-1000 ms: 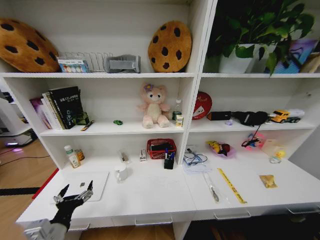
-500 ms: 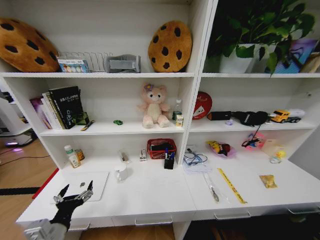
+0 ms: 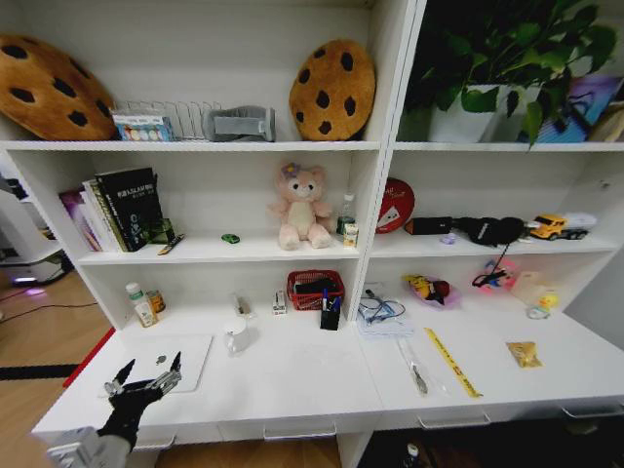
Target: Organize the objects on the table.
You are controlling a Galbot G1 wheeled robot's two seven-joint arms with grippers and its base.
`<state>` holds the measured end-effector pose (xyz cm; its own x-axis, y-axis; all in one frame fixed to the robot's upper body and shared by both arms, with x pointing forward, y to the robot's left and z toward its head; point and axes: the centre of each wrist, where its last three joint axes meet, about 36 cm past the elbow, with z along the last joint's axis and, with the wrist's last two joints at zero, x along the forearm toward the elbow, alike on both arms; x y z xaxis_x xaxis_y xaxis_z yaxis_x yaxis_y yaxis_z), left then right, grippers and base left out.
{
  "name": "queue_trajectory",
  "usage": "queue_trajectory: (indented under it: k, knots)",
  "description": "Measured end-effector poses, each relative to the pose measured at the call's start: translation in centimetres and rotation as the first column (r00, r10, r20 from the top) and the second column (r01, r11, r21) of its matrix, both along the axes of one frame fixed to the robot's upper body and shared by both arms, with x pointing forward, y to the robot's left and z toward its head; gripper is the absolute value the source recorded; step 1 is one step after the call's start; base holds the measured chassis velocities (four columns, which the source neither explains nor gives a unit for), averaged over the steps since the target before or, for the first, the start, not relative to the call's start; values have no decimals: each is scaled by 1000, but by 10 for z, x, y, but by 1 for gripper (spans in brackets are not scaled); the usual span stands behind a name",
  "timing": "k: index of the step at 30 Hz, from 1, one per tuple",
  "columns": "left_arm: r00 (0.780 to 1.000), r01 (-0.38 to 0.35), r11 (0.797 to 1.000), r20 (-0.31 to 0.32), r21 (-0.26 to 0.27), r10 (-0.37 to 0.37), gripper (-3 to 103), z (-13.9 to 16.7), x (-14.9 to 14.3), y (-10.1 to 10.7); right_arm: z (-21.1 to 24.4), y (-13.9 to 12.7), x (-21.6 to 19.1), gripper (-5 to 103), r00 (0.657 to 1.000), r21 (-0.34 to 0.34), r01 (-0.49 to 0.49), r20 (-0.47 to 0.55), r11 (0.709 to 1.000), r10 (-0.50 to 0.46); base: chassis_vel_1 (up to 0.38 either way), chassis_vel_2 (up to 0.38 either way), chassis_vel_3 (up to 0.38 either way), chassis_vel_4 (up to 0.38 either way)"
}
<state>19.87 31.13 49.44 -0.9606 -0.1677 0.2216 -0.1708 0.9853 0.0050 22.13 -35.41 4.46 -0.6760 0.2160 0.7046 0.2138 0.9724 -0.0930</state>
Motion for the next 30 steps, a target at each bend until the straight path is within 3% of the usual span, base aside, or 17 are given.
queue_trajectory:
  k: [4,11,15,17,21,23,26,28,30]
  knots:
    - [1000,0,1000,0,0,0,100,0,0,0,-4,0,-7,27,1000,-16,-10,-22,1000,10,0,0,0,0]
    - [1000,0,1000,0,0,0,100,0,0,0,-9,-14,-32,58,1000,8,17,-13,1000,-17,0,0,0,0]
    - [1000,0,1000,0,0,0,100,0,0,0,-9,-15,-37,64,1000,5,14,-13,1000,-14,0,0,0,0]
    - [1000,0,1000,0,0,0,100,0,0,0,-9,-15,-55,80,1000,-2,-3,-18,1000,3,0,0,0,0]
    - [1000,0,1000,0,0,0,100,0,0,0,-1,-10,-88,91,999,-19,-31,-7,999,31,0,0,0,0]
    - [1000,0,1000,0,0,0,100,0,0,0,31,-6,-108,99,997,1,-55,50,998,55,0,0,0,0]
    - [1000,0,1000,0,0,0,100,0,0,0,52,-5,-119,100,995,20,-69,77,997,68,0,0,0,0]
    - [1000,0,1000,0,0,0,100,0,0,0,109,-2,-149,100,983,81,-124,147,989,111,0,0,0,0]
    - [1000,0,1000,0,0,0,100,0,0,0,120,-1,-154,100,980,86,-135,162,987,119,0,0,0,0]
